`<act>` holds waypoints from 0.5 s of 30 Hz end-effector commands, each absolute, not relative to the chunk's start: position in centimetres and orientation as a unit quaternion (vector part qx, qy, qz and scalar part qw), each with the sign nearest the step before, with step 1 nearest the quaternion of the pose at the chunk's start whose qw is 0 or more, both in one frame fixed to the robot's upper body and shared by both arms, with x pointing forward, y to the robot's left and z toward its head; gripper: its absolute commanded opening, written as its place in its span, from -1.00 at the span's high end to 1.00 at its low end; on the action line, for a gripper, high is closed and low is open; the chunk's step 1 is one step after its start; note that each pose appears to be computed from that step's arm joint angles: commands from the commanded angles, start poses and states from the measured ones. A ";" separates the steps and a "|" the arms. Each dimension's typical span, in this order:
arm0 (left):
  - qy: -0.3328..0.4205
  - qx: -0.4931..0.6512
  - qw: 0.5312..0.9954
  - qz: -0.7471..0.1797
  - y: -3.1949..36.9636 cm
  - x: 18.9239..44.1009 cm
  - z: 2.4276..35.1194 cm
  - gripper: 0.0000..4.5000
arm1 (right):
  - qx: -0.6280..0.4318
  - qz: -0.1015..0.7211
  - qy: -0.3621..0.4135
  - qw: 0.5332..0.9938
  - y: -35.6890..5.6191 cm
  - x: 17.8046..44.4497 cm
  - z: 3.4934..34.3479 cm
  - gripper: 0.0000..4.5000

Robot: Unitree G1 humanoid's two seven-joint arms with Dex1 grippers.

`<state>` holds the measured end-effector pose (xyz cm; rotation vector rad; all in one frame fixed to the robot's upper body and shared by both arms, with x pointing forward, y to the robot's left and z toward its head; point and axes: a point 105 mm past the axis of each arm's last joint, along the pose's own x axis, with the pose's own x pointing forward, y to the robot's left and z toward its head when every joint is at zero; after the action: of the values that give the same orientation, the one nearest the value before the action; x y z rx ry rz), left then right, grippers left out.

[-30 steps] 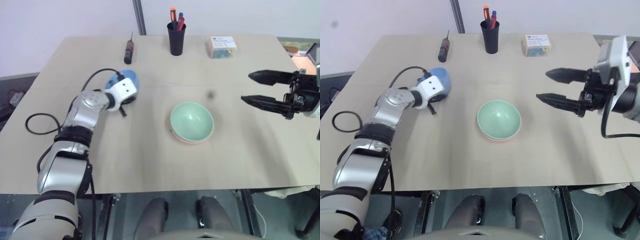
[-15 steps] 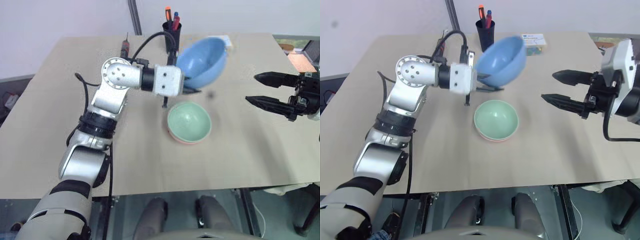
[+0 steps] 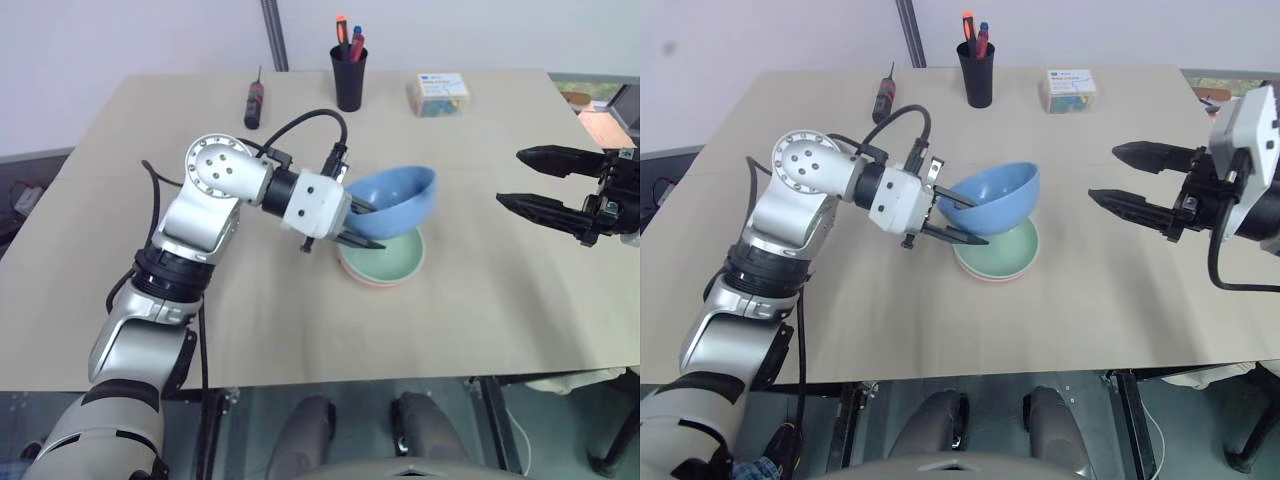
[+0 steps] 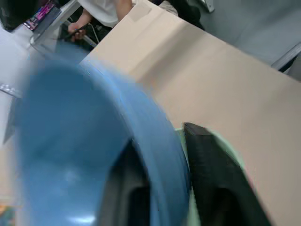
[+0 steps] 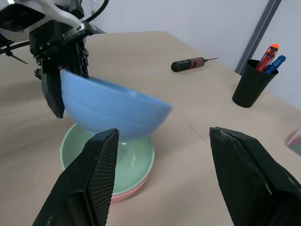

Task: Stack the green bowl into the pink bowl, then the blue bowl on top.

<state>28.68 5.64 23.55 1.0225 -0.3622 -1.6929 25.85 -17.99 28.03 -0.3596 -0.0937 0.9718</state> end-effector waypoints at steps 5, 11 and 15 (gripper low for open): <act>-0.193 0.287 0.668 -0.658 6.1 29.8 27.2 -0.34 | -0.191 0.462 -0.070 0.863 -18.0 25.6 29.4 -0.43; -0.115 0.194 0.770 -0.597 10.3 31.0 25.9 -0.34 | -0.184 0.454 -0.048 0.870 -18.9 25.5 28.5 -0.43; -0.078 0.142 0.828 -0.537 13.9 31.5 25.1 -0.34 | -0.167 0.440 -0.028 0.882 -20.1 25.6 26.8 -0.43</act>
<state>32.14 13.31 23.30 0.2955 -0.1041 -1.1733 25.95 -19.55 25.50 -0.3221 0.0083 0.9425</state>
